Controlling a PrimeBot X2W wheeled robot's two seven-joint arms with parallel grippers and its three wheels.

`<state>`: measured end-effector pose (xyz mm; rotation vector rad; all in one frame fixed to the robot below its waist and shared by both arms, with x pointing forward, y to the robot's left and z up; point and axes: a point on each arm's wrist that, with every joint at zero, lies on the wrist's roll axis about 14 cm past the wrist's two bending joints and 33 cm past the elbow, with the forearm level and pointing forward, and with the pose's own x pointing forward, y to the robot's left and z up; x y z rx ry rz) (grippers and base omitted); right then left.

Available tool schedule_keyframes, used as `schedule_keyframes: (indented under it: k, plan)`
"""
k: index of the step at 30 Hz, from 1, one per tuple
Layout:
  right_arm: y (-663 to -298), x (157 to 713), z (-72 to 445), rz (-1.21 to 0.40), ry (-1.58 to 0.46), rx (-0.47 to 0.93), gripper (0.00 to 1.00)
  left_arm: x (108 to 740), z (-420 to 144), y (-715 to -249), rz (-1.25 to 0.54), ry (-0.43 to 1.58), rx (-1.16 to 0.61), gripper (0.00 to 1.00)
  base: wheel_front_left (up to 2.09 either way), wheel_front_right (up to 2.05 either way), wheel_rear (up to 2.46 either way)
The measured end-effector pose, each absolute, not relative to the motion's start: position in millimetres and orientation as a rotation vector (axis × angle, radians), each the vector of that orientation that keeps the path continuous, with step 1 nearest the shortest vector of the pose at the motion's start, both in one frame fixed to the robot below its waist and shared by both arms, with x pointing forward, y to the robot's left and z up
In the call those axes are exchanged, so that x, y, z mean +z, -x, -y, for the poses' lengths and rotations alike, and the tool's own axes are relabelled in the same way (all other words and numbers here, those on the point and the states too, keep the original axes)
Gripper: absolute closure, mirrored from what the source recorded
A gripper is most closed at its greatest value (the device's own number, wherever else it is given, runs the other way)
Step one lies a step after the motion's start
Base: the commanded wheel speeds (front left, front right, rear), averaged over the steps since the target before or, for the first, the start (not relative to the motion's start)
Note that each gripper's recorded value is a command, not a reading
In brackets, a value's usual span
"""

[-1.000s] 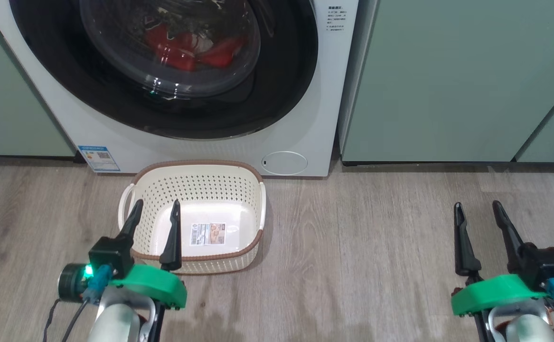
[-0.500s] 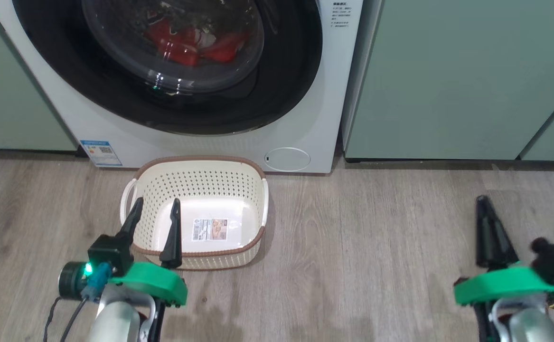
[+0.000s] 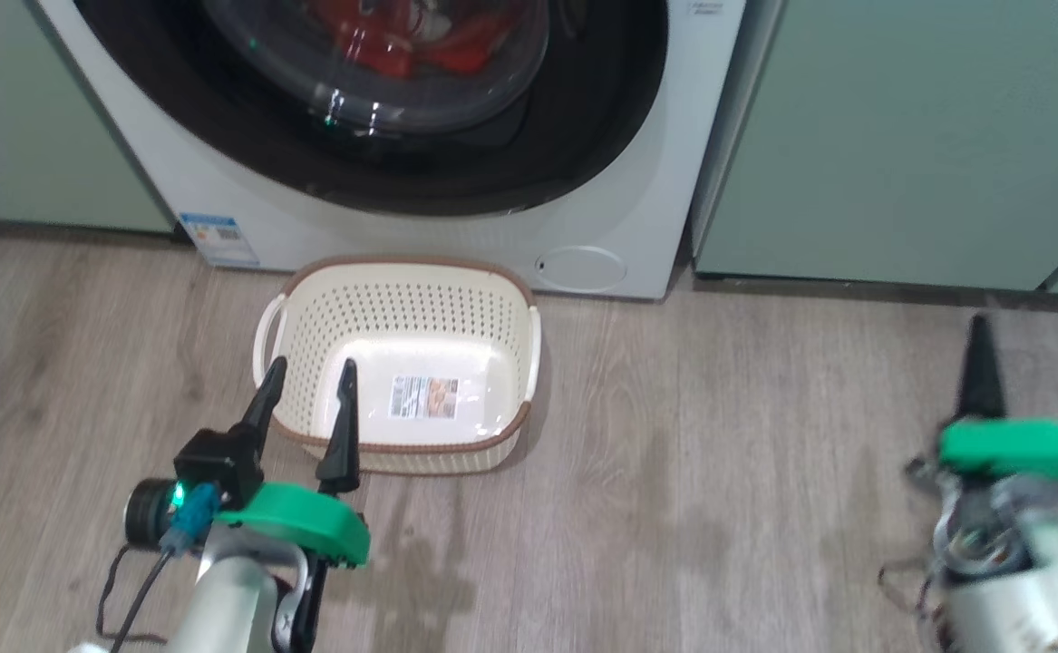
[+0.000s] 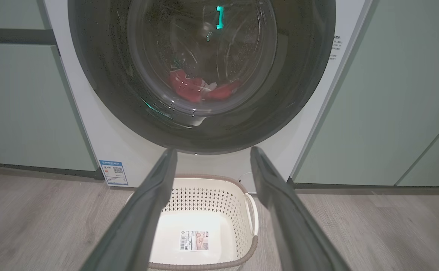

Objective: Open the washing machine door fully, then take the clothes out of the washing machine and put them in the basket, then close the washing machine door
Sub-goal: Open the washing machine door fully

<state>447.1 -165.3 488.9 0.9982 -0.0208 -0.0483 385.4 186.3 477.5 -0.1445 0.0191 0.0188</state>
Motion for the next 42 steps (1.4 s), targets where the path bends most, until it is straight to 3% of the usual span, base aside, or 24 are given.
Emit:
schedule_keyframes:
  k: [10, 18, 23, 31, 42]
  plan:
    - [-531, 512, 184, -0.056, -1.275, 0.024, 1.0, 468, -192, -403, -0.043, 0.163, 0.045, 0.0, 0.0, 0.0, 0.0]
    - [-590, 528, 158, -0.187, -1.28, 0.203, 1.0, 456, -195, -415, -0.072, 0.176, 0.062, 0.0, 0.0, 0.0, 0.0]
    - [-612, 529, 122, -0.33, -1.233, 0.359, 1.0, 447, -197, -423, -0.093, 0.177, 0.073, 0.0, 0.0, 0.0, 0.0]
    - [-645, 540, 85, -0.416, -1.188, 0.512, 1.0, 438, -198, -437, -0.109, 0.181, 0.078, 0.0, 0.0, 0.0, 0.0]
    - [-666, 543, 37, -0.505, -1.085, 0.639, 1.0, 431, -199, -446, -0.123, 0.185, 0.087, 0.0, 0.0, 0.0, 0.0]
